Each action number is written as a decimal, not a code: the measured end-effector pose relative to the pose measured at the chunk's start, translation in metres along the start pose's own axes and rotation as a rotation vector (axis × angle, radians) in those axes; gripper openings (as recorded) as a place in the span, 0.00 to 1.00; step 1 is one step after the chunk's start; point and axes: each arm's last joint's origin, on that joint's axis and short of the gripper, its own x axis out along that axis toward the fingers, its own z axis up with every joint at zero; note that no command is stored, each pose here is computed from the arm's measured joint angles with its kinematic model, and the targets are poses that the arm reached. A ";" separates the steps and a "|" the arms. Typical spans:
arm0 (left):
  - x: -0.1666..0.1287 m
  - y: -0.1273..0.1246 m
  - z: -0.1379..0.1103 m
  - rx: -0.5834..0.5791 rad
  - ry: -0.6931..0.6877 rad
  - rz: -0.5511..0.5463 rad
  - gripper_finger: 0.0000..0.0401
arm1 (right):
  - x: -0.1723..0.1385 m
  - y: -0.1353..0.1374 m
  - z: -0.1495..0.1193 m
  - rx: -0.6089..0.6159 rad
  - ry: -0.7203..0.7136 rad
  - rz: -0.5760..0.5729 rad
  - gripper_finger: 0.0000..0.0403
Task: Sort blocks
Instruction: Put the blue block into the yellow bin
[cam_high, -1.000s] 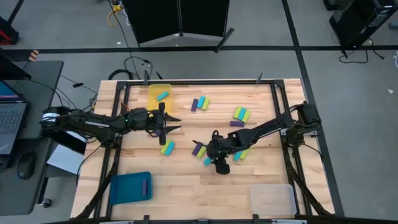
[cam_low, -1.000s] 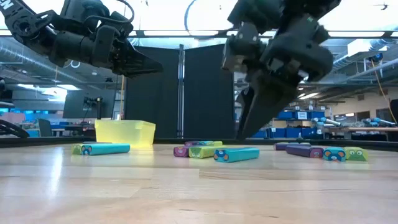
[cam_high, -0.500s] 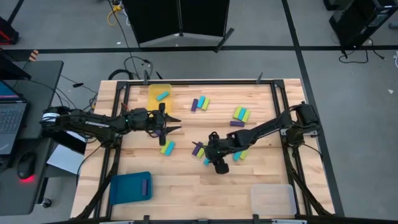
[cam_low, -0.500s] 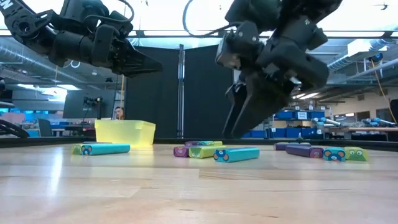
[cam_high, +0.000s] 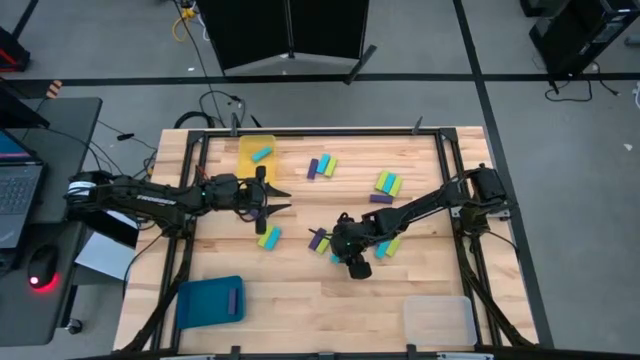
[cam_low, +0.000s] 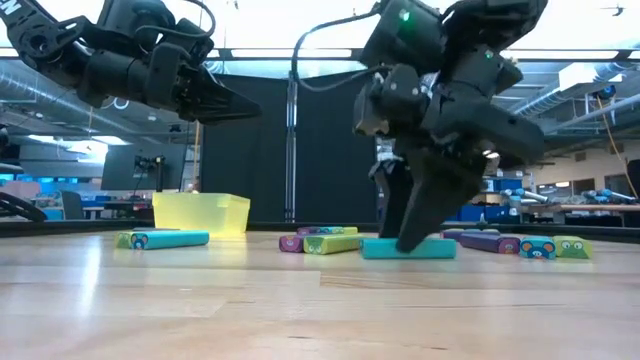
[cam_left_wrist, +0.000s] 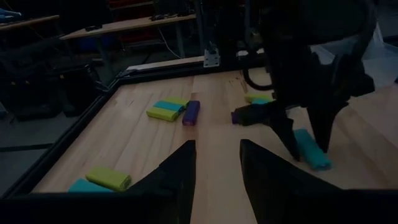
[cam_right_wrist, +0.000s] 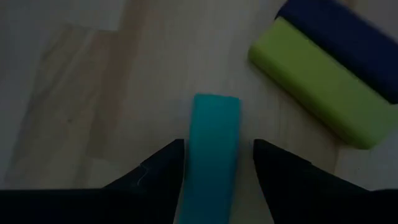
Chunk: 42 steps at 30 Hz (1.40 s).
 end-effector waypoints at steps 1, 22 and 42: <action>0.000 0.000 0.000 0.000 0.005 -0.002 0.33 | 0.001 0.000 -0.001 0.001 0.005 0.001 0.51; 0.000 -0.005 -0.001 0.003 0.019 -0.028 0.33 | -0.025 0.007 0.028 0.112 0.116 0.007 0.29; 0.000 -0.005 -0.002 -0.002 0.029 -0.018 0.33 | -0.109 0.179 0.020 0.843 0.320 -0.226 0.29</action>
